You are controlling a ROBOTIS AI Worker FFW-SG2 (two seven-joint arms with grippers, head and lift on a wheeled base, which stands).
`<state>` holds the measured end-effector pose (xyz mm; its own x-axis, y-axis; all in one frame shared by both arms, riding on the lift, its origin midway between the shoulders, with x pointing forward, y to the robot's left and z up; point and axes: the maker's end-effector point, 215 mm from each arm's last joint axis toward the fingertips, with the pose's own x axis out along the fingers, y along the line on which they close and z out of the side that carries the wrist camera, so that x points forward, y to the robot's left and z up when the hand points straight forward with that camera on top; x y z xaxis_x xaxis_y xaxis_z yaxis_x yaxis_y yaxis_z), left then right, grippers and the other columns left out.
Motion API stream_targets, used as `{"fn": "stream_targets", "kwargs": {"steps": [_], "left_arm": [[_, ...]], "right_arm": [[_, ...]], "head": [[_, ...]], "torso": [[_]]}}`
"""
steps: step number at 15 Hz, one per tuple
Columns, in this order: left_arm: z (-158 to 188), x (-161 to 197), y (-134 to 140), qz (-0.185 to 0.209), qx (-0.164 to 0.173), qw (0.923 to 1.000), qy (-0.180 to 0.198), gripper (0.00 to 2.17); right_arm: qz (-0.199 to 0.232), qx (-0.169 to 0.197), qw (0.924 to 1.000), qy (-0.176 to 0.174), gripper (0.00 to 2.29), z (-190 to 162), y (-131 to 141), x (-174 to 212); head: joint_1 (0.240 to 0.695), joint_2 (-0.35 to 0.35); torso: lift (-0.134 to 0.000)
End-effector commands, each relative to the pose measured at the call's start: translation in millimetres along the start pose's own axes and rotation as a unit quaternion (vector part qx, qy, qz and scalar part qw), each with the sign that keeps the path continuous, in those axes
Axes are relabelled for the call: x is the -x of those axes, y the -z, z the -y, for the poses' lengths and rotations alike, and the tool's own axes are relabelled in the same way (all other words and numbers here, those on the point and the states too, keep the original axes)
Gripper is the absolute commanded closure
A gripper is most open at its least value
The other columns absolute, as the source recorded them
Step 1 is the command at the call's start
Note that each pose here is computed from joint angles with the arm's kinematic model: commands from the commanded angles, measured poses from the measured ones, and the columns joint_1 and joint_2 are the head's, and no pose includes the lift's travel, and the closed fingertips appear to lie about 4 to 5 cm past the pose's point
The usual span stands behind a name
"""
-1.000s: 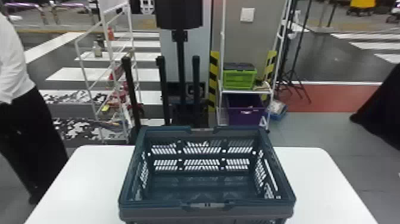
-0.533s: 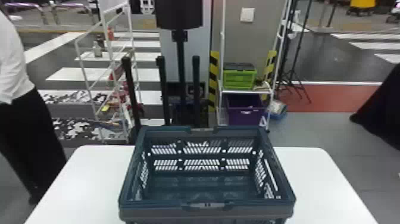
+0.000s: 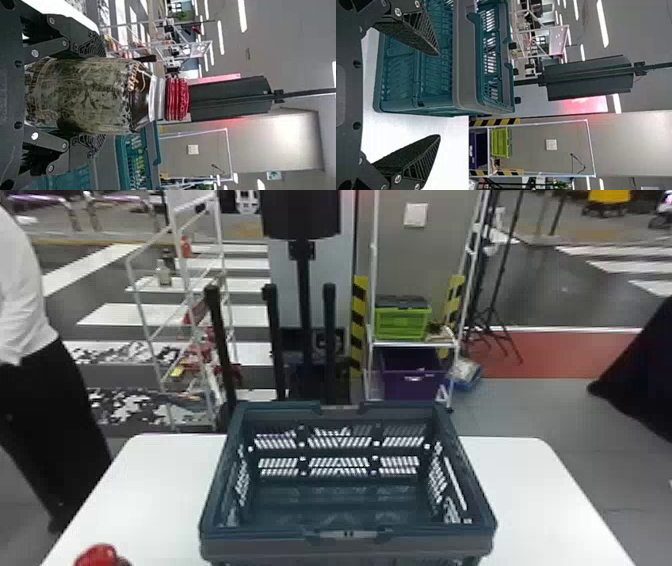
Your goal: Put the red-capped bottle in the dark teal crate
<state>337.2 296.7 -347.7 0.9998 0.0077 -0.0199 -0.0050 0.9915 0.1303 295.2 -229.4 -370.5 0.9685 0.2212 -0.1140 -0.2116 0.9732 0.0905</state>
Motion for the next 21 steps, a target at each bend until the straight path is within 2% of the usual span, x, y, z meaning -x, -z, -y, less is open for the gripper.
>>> {"fn": "stream_targets", "kwargs": {"steps": [1,3,6,8,9,11,12,13,15,18,21], "left_arm": [[-34,-26,-14,-0.039,-0.004,0.9991,-0.018,2.12],[-59,-47,-28,-0.074,-0.006,0.9968,-0.031,2.12],[-68,-73,-49,-0.123,0.006,0.9916,-0.038,2.12],[-61,-89,-50,-0.163,0.01,0.9865,-0.016,2.12],[-45,-105,-60,-0.158,0.011,0.9873,0.003,2.12],[-15,-131,-71,-0.164,-0.008,0.9857,0.039,2.12],[-3,-142,-67,-0.188,-0.032,0.9797,0.062,2.12],[11,-150,-59,-0.224,-0.034,0.9702,0.087,2.12],[45,-173,-54,-0.237,-0.023,0.9601,0.146,2.12],[106,-203,-42,-0.262,-0.042,0.9363,0.23,2.12],[141,-223,-32,-0.284,-0.073,0.9175,0.269,2.12]], "right_arm": [[0.0,0.0,1.0,0.0,0.15,0,0,1],[-0.001,0.0,1.0,-0.001,0.15,-1,0,2],[-0.003,0.001,1.0,0.003,0.15,2,1,5],[0.0,0.001,1.0,0.009,0.15,6,0,9],[0.001,0.0,0.9999,0.012,0.15,6,-1,10],[0.0,0.0,0.9999,0.016,0.15,7,-1,13],[0.002,0.001,0.9998,0.019,0.15,9,-2,14],[0.001,0.002,0.9998,0.022,0.15,12,-1,14],[0.003,-0.001,0.9996,0.028,0.15,13,-1,18],[0.005,0.0,0.9993,0.036,0.15,19,0,22],[0.009,0.0,0.999,0.043,0.15,22,-1,25]], "head": [[0.499,0.0],[0.499,0.0],[0.499,0.0],[0.499,0.0],[0.499,0.0],[0.499,0.0],[0.499,0.0],[0.499,0.0],[0.499,0.0],[0.499,0.0],[0.499,0.0]], "torso": [[0.0],[0.0],[0.0],[0.0],[0.0],[0.0],[0.0],[0.0],[0.0],[0.0],[0.0]]}}
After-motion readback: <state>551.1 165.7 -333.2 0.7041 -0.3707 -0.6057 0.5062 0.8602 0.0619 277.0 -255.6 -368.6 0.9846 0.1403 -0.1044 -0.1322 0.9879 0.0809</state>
